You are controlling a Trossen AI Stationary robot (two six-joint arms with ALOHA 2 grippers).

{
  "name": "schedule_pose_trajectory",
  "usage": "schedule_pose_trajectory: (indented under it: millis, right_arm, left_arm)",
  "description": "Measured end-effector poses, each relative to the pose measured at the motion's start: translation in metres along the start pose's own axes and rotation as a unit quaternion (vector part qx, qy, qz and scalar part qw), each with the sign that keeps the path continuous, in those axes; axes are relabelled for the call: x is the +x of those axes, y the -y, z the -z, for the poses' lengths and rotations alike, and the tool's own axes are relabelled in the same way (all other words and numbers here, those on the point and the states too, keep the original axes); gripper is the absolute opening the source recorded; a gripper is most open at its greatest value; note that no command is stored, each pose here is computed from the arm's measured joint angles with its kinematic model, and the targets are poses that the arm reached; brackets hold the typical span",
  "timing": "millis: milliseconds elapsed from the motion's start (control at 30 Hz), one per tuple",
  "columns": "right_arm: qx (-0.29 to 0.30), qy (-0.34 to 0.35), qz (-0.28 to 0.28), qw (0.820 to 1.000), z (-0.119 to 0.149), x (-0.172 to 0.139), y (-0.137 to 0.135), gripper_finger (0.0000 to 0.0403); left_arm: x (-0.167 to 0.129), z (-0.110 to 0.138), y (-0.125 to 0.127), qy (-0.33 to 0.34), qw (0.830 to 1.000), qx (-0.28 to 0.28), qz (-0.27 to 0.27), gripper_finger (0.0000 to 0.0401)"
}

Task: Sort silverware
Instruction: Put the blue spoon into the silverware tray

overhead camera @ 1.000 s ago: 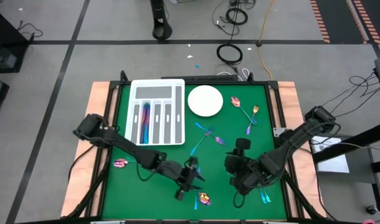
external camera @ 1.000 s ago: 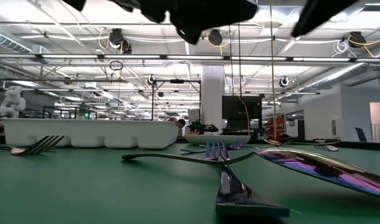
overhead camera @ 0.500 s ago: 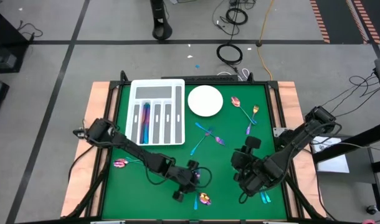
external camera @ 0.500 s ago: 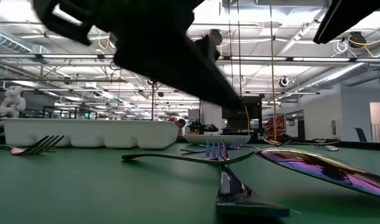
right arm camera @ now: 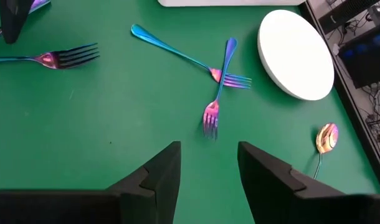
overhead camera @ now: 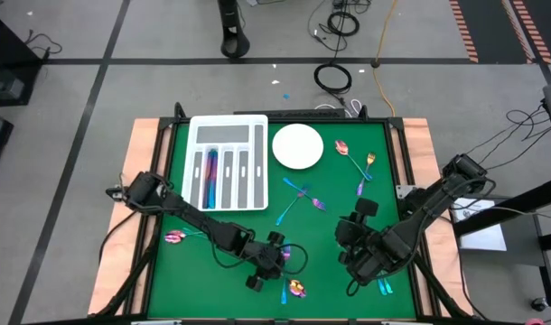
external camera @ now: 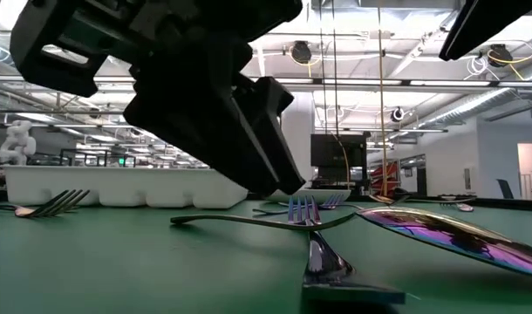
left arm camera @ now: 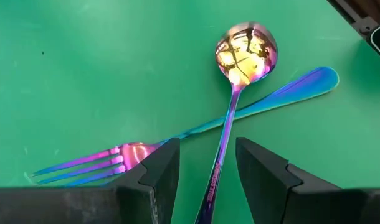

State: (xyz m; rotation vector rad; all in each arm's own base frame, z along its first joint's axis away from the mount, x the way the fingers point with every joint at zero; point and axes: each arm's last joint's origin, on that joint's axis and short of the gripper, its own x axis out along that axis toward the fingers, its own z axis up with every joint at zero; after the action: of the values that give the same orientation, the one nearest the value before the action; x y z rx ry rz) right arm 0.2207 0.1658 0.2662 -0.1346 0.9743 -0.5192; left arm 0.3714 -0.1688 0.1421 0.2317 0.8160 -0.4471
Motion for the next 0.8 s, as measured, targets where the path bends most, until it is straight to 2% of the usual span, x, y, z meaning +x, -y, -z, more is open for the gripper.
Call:
schedule_pose_trajectory:
  millis: [100,233,400,500,633,733,800]
  right_arm:
    - [0.0,0.009,0.006,1.0,0.0,0.0,0.0,0.0148]
    - [-0.003,0.019,0.013,1.0,-0.001,0.0,0.001,0.0148]
    - [-0.003,0.02,0.011,1.0,-0.001,0.0,0.0,0.0148]
    - [-0.003,0.02,0.01,1.0,-0.001,0.0,0.0,0.0148]
    - [-0.001,0.021,0.009,1.0,-0.002,0.0,0.0,0.0148]
    - [0.0,0.022,0.007,1.0,-0.002,0.0,-0.001,0.0148]
    - [0.0,0.022,0.007,1.0,-0.002,0.0,-0.001,0.0148]
  left_arm:
    - [0.0,-0.003,0.0,0.012,1.0,0.0,-0.001,0.016]
    - [-0.004,-0.019,0.006,0.031,0.999,0.009,-0.022,0.016]
    - [-0.008,-0.031,0.028,0.037,0.994,0.093,-0.048,0.016]
    - [-0.009,-0.029,0.035,0.021,0.99,0.121,-0.064,0.016]
    - [-0.008,-0.026,0.035,0.004,0.987,0.127,-0.096,0.016]
    - [0.001,-0.02,0.037,-0.014,0.982,0.146,-0.122,0.016]
    - [0.011,-0.013,0.04,-0.028,0.98,0.158,-0.12,0.016]
